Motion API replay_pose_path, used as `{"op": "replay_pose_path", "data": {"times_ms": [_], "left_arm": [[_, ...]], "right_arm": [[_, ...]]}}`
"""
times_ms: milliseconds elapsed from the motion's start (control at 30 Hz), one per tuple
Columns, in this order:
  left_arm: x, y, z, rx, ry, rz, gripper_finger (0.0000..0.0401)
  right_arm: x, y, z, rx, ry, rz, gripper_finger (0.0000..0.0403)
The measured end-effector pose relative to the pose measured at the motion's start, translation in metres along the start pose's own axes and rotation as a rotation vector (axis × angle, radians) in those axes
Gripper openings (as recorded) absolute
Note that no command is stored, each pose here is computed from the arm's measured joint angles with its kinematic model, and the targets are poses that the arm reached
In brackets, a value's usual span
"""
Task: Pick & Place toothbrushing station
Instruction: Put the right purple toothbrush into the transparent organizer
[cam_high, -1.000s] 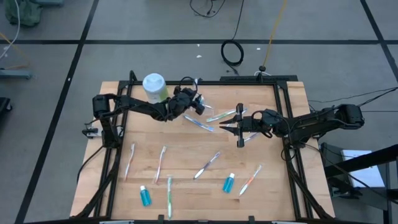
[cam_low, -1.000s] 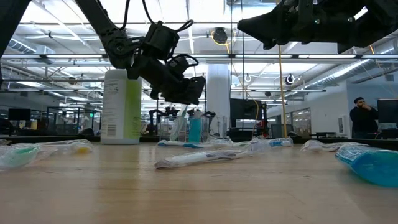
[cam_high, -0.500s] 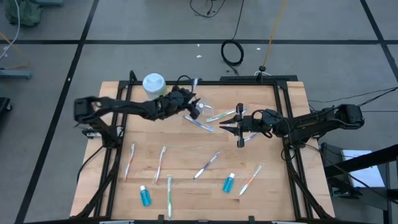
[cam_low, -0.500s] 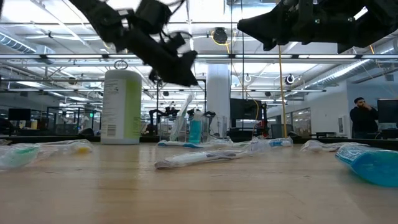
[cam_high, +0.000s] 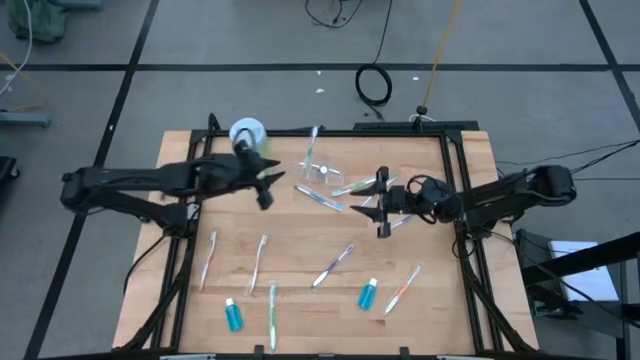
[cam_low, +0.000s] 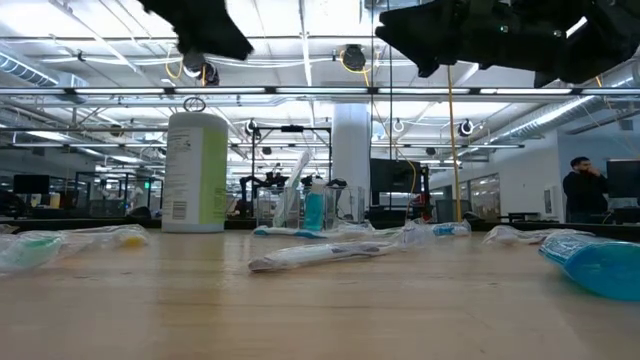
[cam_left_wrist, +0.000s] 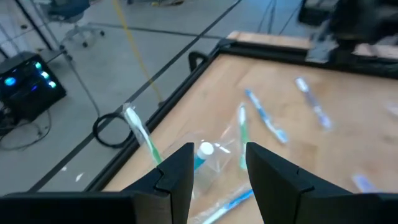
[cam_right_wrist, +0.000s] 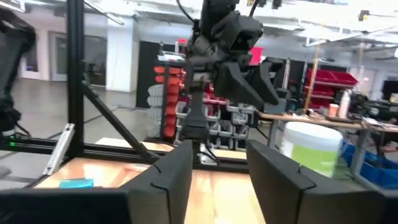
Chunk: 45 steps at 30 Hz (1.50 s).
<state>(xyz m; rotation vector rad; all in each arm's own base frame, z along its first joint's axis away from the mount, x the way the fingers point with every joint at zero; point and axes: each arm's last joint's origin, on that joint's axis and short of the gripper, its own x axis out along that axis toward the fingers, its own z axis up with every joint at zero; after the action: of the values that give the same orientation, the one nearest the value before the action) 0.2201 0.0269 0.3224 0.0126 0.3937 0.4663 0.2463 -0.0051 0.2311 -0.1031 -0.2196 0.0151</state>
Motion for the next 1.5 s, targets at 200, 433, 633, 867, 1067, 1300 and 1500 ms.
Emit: {"op": "replay_pose_path", "data": {"times_ms": [200, 433, 633, 867, 1067, 1300, 1500], "left_arm": [[-0.048, 0.011, 0.001, -0.02, -0.041, -0.041, 0.0152], [-0.065, 0.017, -0.015, -0.074, 0.085, -0.046, 0.0152], [-0.064, 0.013, -0.019, -0.069, 0.124, -0.058, 0.0152], [-0.054, 0.007, -0.021, -0.059, 0.158, -0.059, 0.0152], [-0.042, 0.001, -0.023, -0.063, 0.2, -0.057, 0.0152], [-0.031, -0.005, -0.026, -0.045, 0.247, -0.075, 0.0152], [-0.03, -0.006, -0.025, -0.049, 0.238, -0.076, 0.0152]], "right_arm": [[0.036, 0.016, -0.007, -0.076, 0.06, 0.066, 0.016], [0.079, 0.041, -0.015, -0.206, 0.399, 0.128, 0.0152], [0.067, 0.057, -0.016, -0.255, 0.776, -0.116, 0.0161], [0.018, 0.06, -0.029, -0.175, 1.254, -0.141, 0.0181], [-0.014, 0.052, -0.046, -0.179, 1.502, -0.188, 0.0201], [-0.041, 0.04, -0.073, -0.09, 1.631, -0.132, 0.0219], [-0.048, 0.028, -0.086, -0.073, 1.608, -0.117, 0.0219]]}}
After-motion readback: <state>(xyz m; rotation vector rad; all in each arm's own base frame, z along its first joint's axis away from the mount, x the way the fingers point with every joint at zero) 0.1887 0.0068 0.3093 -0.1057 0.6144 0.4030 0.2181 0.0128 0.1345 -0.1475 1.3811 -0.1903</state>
